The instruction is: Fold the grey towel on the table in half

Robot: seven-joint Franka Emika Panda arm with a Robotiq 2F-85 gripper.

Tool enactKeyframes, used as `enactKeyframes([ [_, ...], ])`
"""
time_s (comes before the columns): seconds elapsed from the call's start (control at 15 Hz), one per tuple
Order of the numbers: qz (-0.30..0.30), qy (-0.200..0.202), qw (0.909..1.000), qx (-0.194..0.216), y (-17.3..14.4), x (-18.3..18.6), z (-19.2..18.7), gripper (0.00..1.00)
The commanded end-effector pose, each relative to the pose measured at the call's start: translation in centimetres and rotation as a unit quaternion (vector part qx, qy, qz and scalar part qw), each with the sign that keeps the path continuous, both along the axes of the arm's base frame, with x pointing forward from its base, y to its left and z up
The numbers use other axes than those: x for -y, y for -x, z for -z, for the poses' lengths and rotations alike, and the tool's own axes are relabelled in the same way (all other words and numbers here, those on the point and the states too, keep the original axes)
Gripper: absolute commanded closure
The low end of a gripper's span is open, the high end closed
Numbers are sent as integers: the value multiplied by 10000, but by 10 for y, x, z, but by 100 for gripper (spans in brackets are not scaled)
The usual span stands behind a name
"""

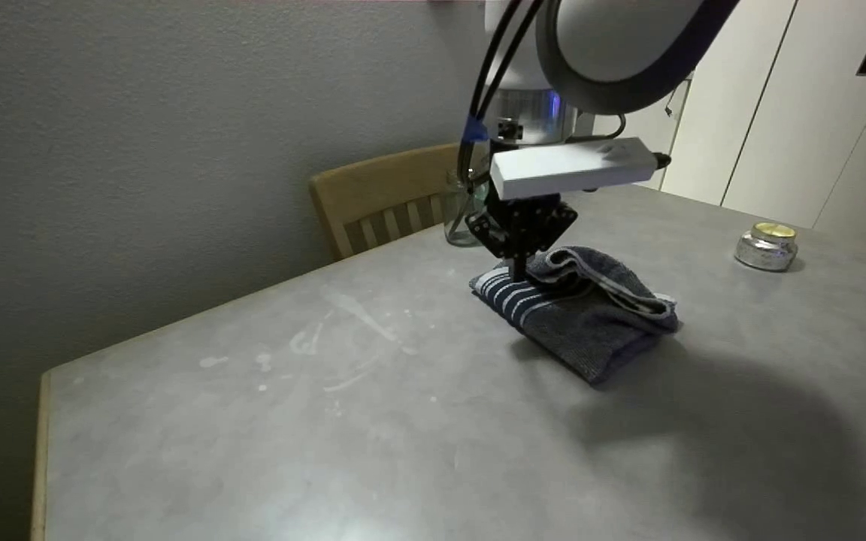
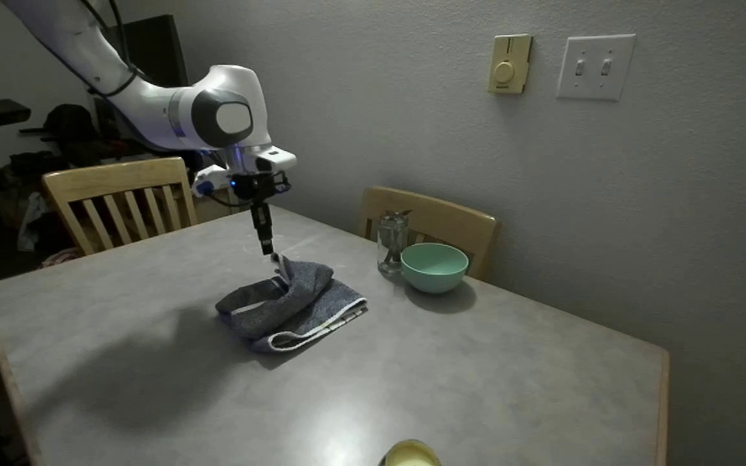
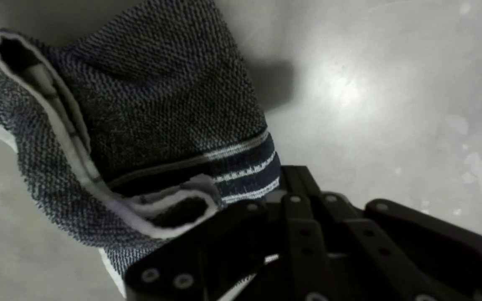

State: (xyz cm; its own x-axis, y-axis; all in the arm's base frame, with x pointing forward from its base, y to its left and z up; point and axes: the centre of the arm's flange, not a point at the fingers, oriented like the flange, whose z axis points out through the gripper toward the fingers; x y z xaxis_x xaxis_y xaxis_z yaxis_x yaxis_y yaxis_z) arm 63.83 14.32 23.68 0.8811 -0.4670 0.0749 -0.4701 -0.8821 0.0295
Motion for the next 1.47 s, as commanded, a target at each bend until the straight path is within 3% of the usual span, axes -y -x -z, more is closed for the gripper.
enactKeyframes([
  [0.0, -54, -215, 9997, -60, -3, 12, 22, 100],
  [0.27, 19, 259, 9992, -314, -1, 18, 30, 100],
  [0.47, 95, 1002, 9934, -558, 4, 17, 33, 100],
  [0.67, 64, 1837, 9789, -888, 5, 9, 46, 100],
  [0.93, -322, 2732, 9498, -1490, 12, -26, 84, 100],
  [1.13, -698, 2923, 9349, -1890, 21, -53, 121, 100],
  [1.4, -1007, 2891, 9315, -1967, 16, -74, 126, 100],
])
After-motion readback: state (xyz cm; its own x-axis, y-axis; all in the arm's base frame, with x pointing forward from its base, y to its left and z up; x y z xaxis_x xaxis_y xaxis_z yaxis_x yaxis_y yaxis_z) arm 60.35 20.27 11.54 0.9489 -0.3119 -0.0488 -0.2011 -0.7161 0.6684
